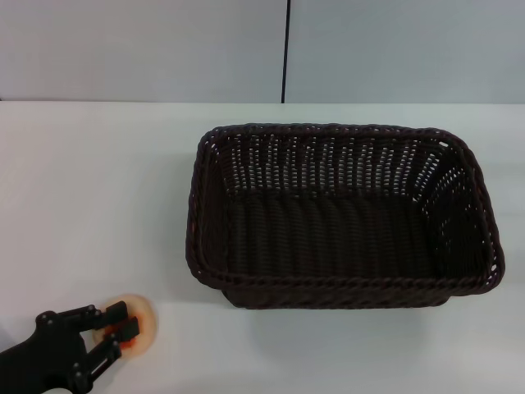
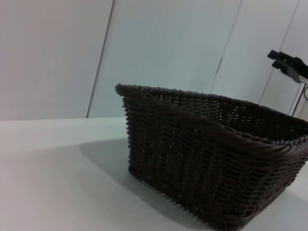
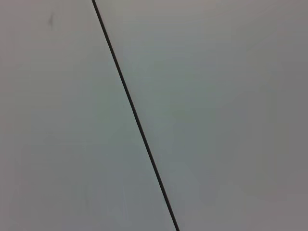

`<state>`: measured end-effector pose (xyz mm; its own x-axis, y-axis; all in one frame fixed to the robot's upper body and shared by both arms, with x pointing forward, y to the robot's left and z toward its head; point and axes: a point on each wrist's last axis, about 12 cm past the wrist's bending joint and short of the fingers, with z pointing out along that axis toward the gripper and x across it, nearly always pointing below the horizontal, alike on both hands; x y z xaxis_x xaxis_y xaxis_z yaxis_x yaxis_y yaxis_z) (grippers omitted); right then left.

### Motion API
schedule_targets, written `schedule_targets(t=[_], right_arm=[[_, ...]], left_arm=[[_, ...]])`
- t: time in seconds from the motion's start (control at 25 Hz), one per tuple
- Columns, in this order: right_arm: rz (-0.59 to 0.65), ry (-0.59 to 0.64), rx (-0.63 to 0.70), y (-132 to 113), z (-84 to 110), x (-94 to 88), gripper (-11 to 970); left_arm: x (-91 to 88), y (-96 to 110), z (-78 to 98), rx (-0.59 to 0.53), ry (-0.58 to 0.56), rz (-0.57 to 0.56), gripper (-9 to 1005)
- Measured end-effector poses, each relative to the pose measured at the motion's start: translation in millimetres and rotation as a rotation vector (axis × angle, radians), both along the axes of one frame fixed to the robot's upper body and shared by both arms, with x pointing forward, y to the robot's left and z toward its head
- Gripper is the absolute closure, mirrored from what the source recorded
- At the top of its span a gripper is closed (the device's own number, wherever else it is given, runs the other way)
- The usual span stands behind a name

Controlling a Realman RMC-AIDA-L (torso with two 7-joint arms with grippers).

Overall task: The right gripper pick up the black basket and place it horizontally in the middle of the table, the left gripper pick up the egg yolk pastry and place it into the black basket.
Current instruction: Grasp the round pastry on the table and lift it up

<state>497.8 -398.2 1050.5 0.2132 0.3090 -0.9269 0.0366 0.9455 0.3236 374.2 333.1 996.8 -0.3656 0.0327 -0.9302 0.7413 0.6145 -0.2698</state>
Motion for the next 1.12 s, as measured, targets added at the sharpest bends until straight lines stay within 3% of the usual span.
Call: schedule_targets(t=[0.68, 0.84, 0.96, 1.12], right_arm=[[-0.023, 0.020, 0.007, -3.8, -2.1, -0.2, 335], [-0.024, 0.026, 0.009, -3.5, -2.3, 1.5, 334], [-0.023, 0.025, 0.009, -3.2, -2.2, 1.9, 334], [-0.023, 0.025, 0.010, -2.6, -2.3, 2.2, 334]], left_arm=[[7.0, -2.2, 1.3, 0.001, -0.008, -0.012, 983], [7.1, 1.0, 8.2, -0.045, -0.049, 0.023, 976], [12.3, 13.9, 19.2, -0.102, -0.131, 0.164, 970], [21.0, 17.5, 27.7, -0.173, -0.200, 0.265, 963]])
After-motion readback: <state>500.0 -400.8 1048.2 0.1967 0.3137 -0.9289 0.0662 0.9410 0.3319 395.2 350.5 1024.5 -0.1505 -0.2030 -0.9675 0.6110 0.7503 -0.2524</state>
